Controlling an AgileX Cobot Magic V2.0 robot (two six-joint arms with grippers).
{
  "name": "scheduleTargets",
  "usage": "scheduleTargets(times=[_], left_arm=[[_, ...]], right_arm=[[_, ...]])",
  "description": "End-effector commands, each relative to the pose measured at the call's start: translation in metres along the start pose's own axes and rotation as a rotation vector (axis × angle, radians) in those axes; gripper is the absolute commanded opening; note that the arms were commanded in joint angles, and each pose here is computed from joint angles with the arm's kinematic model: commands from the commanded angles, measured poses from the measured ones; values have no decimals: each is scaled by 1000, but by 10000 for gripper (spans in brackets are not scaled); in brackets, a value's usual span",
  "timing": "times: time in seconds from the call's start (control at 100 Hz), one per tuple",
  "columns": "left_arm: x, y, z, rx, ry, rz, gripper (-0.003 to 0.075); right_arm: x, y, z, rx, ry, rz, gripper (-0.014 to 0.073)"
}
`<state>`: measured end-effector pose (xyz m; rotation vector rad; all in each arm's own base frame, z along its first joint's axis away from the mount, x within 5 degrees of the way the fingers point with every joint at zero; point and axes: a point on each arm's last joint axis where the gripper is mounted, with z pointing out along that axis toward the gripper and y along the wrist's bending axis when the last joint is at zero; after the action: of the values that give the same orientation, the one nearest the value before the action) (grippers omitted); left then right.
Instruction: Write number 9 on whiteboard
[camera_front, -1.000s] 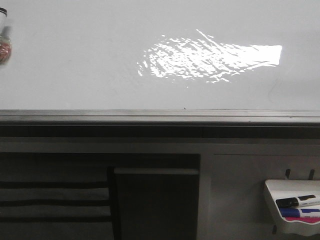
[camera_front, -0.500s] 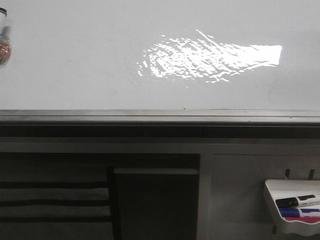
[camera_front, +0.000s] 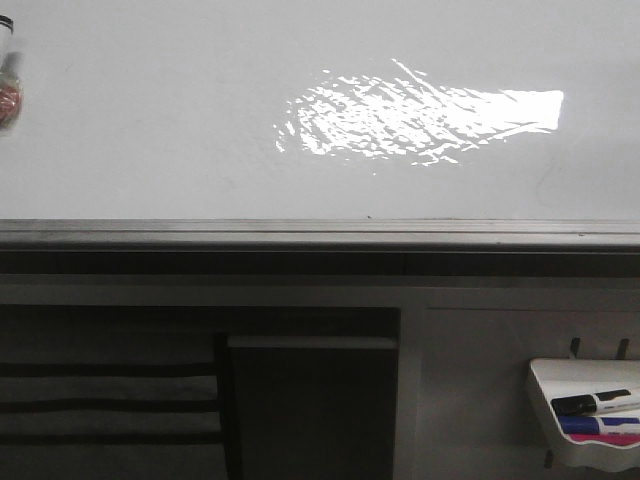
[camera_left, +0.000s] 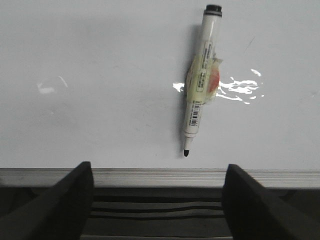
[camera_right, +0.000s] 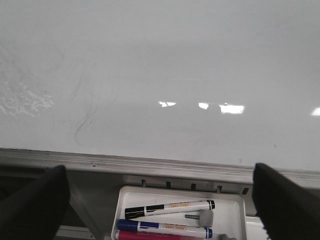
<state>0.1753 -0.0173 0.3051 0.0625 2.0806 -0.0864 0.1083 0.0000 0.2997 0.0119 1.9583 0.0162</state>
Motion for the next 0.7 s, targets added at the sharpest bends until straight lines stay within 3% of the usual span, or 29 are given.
scheduleTargets(times=[0.0, 0.38, 0.69], left_arm=[[-20, -4, 9, 20, -115, -2, 453], [-19, -17, 74, 62, -162, 55, 438], [-12, -25, 110, 83, -112, 83, 438]], right_arm=[[-16, -1, -2, 7, -91, 0, 657], [-16, 0, -2, 4, -89, 6, 657], [-16, 0, -2, 4, -89, 6, 657]])
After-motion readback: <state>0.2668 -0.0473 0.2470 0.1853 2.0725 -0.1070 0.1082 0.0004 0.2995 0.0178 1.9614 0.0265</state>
